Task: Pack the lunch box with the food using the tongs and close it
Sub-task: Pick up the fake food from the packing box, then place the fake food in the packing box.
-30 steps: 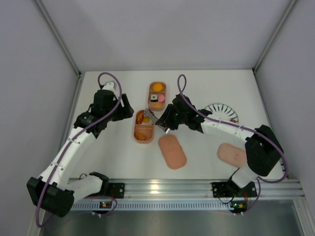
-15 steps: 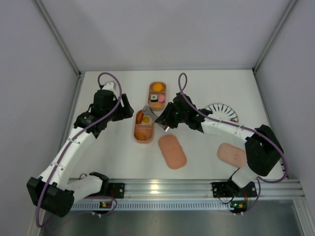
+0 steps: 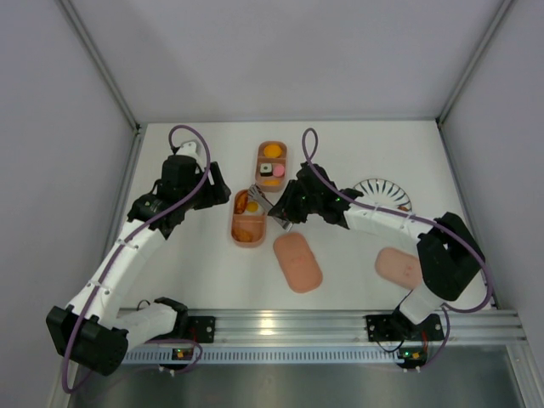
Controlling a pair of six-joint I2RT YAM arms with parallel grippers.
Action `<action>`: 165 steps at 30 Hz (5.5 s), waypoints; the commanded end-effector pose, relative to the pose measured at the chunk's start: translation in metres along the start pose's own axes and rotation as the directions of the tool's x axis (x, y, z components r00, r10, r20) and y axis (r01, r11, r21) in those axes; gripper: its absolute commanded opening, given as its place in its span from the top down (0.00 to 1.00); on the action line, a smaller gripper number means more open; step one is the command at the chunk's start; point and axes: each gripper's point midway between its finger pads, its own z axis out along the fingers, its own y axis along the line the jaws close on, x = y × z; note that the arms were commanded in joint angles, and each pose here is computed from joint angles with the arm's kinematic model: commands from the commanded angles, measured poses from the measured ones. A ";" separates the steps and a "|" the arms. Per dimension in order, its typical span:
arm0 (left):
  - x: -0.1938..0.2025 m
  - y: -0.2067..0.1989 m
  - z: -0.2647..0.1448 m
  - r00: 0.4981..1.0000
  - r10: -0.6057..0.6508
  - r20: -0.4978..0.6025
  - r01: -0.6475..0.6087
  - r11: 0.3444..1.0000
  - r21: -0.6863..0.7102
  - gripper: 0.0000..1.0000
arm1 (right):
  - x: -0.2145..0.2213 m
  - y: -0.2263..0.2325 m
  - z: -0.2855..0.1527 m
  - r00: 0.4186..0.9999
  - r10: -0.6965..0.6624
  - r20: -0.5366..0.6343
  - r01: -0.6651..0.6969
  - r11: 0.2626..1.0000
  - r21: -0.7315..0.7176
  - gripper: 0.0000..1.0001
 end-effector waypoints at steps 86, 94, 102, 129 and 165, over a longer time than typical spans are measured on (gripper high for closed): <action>-0.013 0.000 0.006 0.999 0.004 0.041 -0.004 1.000 -0.010 0.26 | -0.124 -0.020 -0.065 0.974 0.009 0.228 -0.004 1.000 -0.021 1.00; -0.015 -0.001 0.003 0.999 0.005 0.048 -0.005 1.000 -0.007 0.26 | -0.126 -0.034 -0.067 0.980 -0.071 0.185 0.050 0.992 0.115 1.00; -0.014 0.000 0.004 0.999 0.004 0.046 -0.004 1.000 -0.007 0.26 | -0.136 -0.034 -0.064 0.977 -0.134 0.167 0.105 0.980 0.168 1.00; -0.015 -0.001 0.005 0.999 0.004 0.043 -0.004 1.000 -0.009 0.26 | -0.120 -0.015 -0.045 0.963 -0.266 0.043 0.256 0.952 0.167 0.82; -0.019 0.002 -0.001 0.998 0.017 0.056 -0.016 1.000 -0.025 0.26 | -0.107 0.003 0.004 0.958 -0.286 -0.026 0.287 0.949 0.130 0.66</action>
